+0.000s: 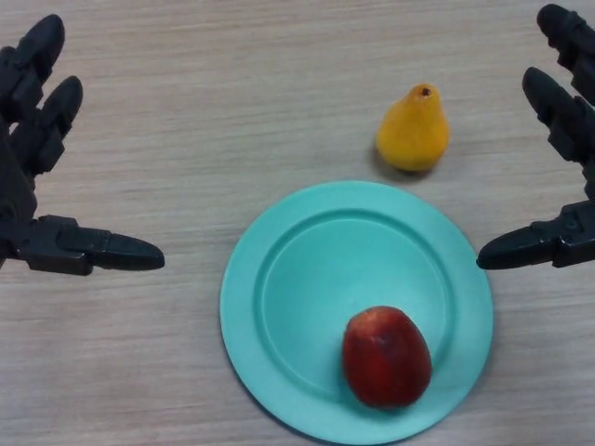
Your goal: Pick up the red apple and place it on the plate
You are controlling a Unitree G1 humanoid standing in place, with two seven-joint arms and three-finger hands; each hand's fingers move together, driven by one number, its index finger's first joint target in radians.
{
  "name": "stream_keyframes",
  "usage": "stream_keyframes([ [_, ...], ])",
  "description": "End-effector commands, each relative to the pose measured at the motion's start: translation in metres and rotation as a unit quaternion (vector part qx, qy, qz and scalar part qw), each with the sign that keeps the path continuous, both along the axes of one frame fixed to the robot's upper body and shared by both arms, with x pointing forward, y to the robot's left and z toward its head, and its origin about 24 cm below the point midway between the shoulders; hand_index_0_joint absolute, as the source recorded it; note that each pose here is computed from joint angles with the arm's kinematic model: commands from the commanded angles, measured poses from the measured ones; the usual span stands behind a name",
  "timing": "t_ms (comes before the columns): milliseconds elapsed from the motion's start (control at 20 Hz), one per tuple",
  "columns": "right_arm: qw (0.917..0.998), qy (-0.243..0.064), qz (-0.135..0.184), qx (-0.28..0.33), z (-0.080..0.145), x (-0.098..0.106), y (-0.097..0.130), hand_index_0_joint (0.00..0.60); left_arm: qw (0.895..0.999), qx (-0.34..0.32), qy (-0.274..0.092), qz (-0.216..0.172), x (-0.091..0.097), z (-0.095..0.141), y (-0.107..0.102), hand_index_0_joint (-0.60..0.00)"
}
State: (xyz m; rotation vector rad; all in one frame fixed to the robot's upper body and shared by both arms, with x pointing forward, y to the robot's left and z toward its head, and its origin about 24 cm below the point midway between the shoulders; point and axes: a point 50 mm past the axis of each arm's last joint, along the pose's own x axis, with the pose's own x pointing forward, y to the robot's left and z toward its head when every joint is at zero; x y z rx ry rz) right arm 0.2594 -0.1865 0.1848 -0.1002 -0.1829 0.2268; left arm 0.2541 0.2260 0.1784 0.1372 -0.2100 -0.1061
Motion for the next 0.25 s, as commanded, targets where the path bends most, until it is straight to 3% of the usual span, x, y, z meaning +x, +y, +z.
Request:
stream_keyframes([
  [50, 0.9947, -0.103, -0.006, -0.002, 0.0348, -0.0113, -0.0114, 0.000, 0.996, 0.047, -0.082, 0.002, -0.0085, 0.0333, 0.0053, 0.000],
  [250, 0.9930, -0.117, 0.014, 0.006, 0.0343, -0.0081, -0.0106, 0.000, 0.994, 0.044, -0.103, 0.003, -0.0058, 0.0360, 0.0053, 0.000],
])
